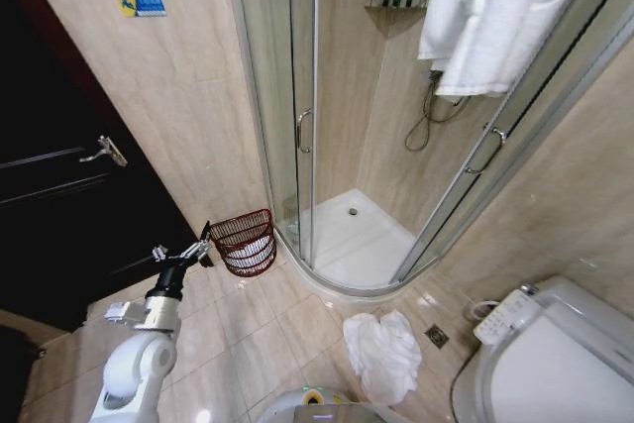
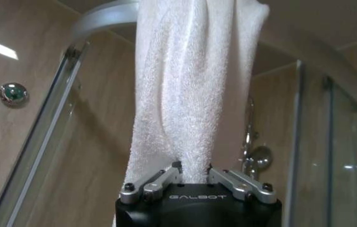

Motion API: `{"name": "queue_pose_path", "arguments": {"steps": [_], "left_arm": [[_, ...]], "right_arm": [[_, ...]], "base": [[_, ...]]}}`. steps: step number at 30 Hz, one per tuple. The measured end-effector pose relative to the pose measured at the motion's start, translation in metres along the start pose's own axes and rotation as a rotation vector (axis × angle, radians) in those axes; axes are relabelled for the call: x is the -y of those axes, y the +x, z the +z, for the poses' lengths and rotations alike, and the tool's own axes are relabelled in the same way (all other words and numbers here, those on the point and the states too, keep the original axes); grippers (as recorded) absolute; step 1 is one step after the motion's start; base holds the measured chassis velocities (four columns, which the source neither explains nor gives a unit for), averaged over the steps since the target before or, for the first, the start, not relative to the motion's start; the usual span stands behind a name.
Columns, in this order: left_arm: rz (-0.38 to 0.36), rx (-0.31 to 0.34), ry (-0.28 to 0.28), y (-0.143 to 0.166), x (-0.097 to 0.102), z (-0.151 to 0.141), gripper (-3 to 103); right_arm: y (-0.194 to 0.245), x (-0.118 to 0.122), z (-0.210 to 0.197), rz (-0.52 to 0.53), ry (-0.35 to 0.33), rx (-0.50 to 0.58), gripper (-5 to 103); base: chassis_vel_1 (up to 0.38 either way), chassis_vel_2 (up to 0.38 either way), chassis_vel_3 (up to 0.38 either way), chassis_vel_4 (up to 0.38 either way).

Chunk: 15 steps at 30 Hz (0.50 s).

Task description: Discard the used towel into the hamper.

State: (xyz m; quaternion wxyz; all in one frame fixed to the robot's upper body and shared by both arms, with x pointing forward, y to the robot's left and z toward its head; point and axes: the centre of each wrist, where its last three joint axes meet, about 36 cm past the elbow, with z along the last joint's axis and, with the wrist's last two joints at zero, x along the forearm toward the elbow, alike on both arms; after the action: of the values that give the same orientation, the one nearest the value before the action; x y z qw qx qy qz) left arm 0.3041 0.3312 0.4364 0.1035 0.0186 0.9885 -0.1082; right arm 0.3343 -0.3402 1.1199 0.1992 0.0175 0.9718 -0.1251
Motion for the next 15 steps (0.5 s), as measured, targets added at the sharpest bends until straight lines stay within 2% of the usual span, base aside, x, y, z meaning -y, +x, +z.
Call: {"name": "queue_pose_path", "arguments": {"steps": [9, 15], "left_arm": [[-0.013, -0.006, 0.008, 0.007, -0.001, 0.006, 100], [-0.016, -0.010, 0.010, 0.011, 0.000, 0.008, 100]], "right_arm": [[0.045, -0.007, 0.003, 0.026, 0.030, -0.060, 9], [0.082, 0.002, 0.004, 0.045, 0.042, -0.069, 9]], "base": [[0.000, 0.000, 0.000, 0.000], [0.000, 0.000, 0.000, 0.000]]}}
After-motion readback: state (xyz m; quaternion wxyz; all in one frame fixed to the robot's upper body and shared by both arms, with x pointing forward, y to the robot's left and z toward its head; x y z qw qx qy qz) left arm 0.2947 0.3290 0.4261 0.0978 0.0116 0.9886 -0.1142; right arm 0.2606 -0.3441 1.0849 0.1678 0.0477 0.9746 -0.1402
